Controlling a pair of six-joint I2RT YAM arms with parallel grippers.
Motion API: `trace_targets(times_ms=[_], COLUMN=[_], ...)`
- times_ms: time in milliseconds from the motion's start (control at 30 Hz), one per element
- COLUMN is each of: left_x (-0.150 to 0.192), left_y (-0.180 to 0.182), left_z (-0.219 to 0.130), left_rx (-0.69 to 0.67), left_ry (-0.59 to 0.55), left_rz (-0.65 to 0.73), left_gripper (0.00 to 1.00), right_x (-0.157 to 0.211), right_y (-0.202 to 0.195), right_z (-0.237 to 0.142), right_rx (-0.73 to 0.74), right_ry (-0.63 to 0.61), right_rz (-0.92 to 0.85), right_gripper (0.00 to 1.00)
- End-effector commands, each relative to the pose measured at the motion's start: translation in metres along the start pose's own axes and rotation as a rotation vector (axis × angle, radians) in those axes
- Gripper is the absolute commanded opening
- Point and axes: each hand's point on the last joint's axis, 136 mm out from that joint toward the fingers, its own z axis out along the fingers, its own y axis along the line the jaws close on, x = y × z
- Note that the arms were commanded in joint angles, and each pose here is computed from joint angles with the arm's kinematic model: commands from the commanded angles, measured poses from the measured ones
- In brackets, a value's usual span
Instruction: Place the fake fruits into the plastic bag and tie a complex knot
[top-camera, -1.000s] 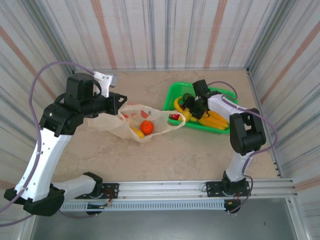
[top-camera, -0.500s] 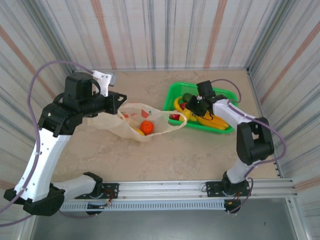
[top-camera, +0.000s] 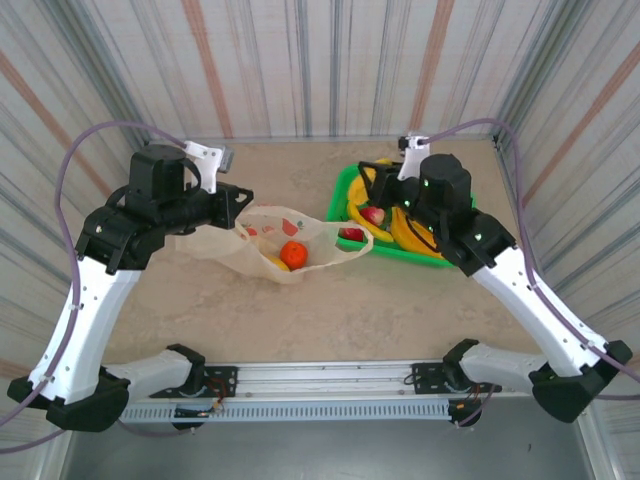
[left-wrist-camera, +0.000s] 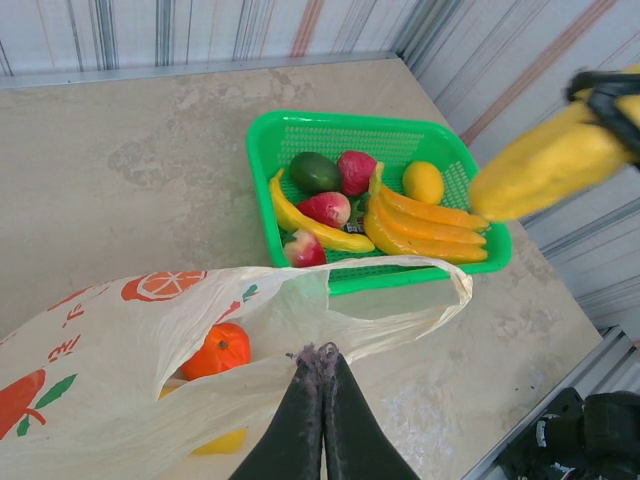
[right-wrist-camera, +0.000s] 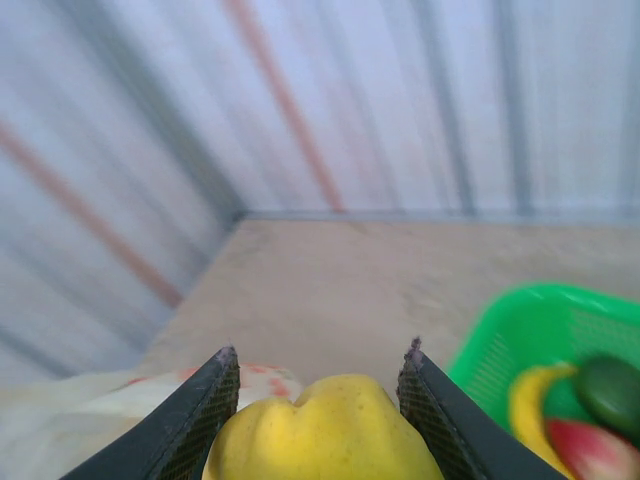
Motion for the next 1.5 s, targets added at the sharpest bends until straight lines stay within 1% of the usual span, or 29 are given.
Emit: trace_targets(times_ms=[0, 67, 200, 333, 400, 567, 700, 900, 1100, 1133, 1233, 1267, 1333, 1467], left_x=[-0.003, -0.003, -0.003, -0.002, -0.001, -0.002, -0.001, 0.002, 0.005, 0.005, 0.006, 0.006, 0.007, 0.008], left_y=[-0.007, -0.006, -0.006, -0.007, -0.008, -0.009, -0.01, -0.008, -0.004, -0.003, -0.002, -0.001, 0.001, 0.003], left_z=[-0.012, -0.014, -0.017, -0.018, -0.018, -0.02, -0.022, -0.024, -0.022, -0.022, -0.022, -0.022, -0.022, -0.021], left_rx=[0.016, 0.014, 0.012, 0.015, 0.019, 0.025, 0.03, 0.019, 0.002, -0.001, -0.01, -0.013, -0.024, -0.033], left_ry=[-0.026, -0.028, -0.034, -0.034, -0.034, -0.038, -0.042, -0.046, -0.041, -0.042, -0.04, -0.038, -0.036, -0.034], left_rz=[0.005, 0.004, 0.007, 0.004, 0.004, 0.005, 0.008, 0.009, 0.012, 0.013, 0.012, 0.012, 0.014, 0.016], left_gripper=[0.0, 0.0, 0.0, 0.0, 0.0, 0.0, 0.0, 0.0, 0.0, 0.0, 0.0, 0.0, 0.0, 0.0], right_x=[0.011, 0.028, 0.068, 0.096, 0.11, 0.142, 0.171, 0.206, 0.225, 0.227, 0.245, 0.246, 0.244, 0.231], right_y=[0.031, 0.05, 0.07, 0.076, 0.083, 0.1, 0.108, 0.131, 0.144, 0.146, 0.143, 0.142, 0.14, 0.137], right_z=[0.007, 0.014, 0.036, 0.057, 0.068, 0.094, 0.122, 0.162, 0.2, 0.205, 0.216, 0.216, 0.21, 0.191], right_rx=[-0.045, -0.093, -0.129, -0.124, -0.153, -0.23, -0.269, -0.362, -0.36, -0.36, -0.332, -0.325, -0.325, -0.327], right_ry=[0.001, 0.024, 0.07, 0.068, 0.083, 0.06, 0.09, 0.154, 0.155, 0.161, 0.229, 0.236, 0.235, 0.236], right_rz=[-0.16, -0.196, -0.229, -0.225, -0.199, -0.193, -0.211, -0.155, -0.129, -0.13, -0.157, -0.162, -0.168, -0.207], right_gripper=[0.44, 0.44, 0.44, 0.43, 0.43, 0.42, 0.42, 0.44, 0.45, 0.47, 0.68, 0.73, 0.77, 0.8])
